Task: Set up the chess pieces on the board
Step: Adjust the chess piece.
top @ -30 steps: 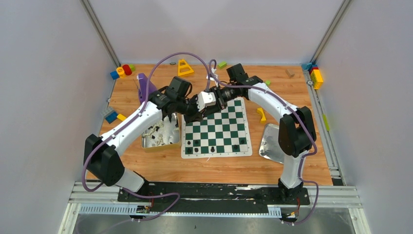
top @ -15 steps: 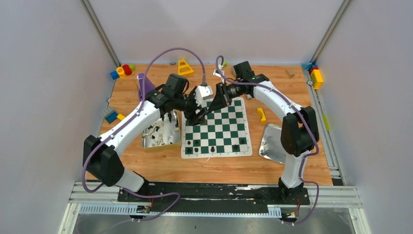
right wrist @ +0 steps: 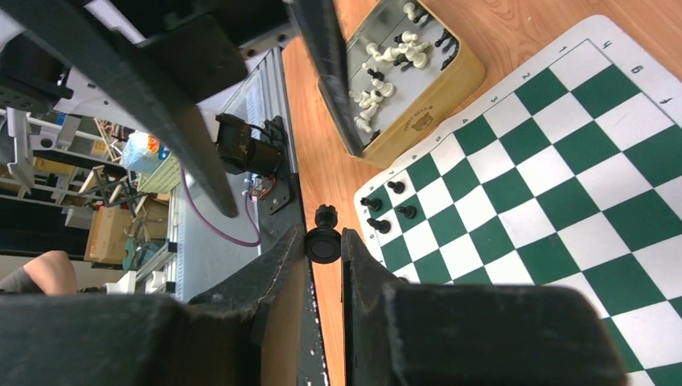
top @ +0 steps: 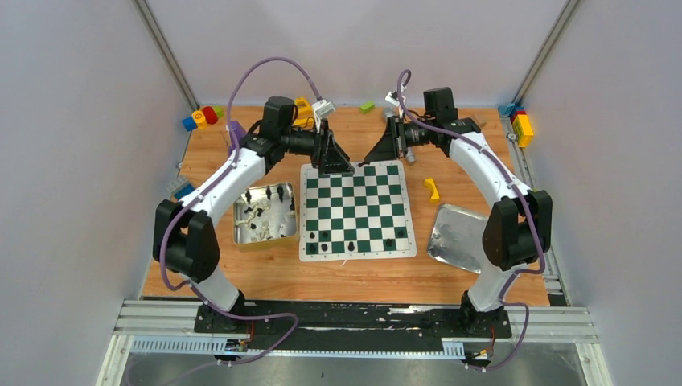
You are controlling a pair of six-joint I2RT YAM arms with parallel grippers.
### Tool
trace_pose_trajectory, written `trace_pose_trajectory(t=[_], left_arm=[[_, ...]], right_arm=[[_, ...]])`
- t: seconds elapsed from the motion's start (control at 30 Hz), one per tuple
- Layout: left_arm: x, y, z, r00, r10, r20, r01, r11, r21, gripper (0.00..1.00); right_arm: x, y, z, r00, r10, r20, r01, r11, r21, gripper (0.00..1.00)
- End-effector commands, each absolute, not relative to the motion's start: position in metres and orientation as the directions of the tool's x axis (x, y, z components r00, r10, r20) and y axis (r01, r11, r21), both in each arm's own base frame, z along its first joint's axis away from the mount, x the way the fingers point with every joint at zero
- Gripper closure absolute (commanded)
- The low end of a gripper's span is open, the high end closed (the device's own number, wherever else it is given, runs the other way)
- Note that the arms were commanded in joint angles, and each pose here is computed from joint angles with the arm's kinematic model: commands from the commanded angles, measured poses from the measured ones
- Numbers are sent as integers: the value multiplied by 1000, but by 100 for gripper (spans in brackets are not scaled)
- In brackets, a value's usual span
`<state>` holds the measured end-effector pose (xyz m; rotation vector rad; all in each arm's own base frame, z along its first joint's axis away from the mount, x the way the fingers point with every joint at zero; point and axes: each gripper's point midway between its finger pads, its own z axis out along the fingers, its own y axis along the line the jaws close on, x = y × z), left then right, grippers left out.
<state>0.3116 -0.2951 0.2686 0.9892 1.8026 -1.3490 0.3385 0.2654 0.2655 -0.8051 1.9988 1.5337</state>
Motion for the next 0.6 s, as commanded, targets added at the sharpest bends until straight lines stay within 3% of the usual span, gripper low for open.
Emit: trace_pose_trajectory(t=[0.0,0.23,0.4,0.57], left_arm=[[309,-313,295,-613,96,-784,789,20,-615,23],[317,-322,292,-716,63,-695,695,-28,-718,35],[317,-325,295,-727,46,-685,681,-73,-728,45],[312,-330,290,-740,64,-669,664,-84,-743,49]], right_arm=[[334,265,285,-690,-131,-712,-724,131,677,100],[335,264,284,-705,-122,-699,-709,122,694,100],[337,261,284,-708,-115,-697,-706,123,697,100],[338,259,284,-713,-107,-693,-702,123,702,100]])
